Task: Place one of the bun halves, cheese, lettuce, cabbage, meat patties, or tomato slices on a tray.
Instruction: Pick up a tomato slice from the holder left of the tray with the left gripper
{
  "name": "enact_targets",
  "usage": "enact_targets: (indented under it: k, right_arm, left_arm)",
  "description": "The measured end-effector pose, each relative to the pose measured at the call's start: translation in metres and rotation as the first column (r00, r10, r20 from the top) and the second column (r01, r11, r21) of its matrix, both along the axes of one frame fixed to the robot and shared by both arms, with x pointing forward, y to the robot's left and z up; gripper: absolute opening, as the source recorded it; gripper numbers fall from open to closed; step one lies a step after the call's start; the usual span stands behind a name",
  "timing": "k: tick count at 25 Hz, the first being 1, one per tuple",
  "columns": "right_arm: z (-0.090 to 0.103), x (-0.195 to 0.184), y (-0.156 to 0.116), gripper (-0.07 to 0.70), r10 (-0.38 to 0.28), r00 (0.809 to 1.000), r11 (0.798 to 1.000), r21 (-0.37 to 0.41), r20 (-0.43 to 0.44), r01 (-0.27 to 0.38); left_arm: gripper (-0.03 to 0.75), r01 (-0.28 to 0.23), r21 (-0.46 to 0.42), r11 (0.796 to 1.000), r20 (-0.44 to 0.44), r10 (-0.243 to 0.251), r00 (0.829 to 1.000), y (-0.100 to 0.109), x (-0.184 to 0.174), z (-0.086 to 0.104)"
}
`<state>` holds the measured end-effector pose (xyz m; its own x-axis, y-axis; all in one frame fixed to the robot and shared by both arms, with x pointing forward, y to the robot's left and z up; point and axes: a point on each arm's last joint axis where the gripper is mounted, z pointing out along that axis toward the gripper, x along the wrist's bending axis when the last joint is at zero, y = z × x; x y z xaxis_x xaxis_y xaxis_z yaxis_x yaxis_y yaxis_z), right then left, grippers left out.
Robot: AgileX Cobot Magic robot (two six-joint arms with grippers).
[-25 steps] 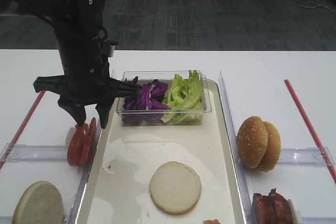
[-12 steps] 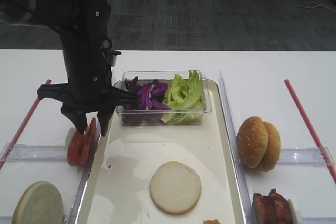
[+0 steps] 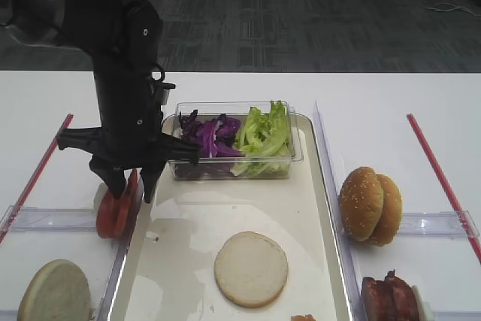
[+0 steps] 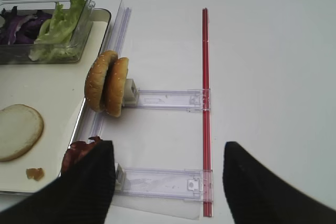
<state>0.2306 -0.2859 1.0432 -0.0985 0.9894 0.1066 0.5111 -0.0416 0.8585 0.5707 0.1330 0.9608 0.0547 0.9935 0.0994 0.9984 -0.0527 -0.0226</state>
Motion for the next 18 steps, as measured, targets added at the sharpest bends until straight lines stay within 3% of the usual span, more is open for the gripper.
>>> enact_targets:
  k: [18]
  right_arm:
    - [0.0,0.0,0.0,0.454,0.0,1.0,1.0,0.0,0.0,0.0]
  left_arm:
    - [0.309,0.01,0.011,1.0,0.018,-0.01,1.0,0.0009,0.0019,0.0007]
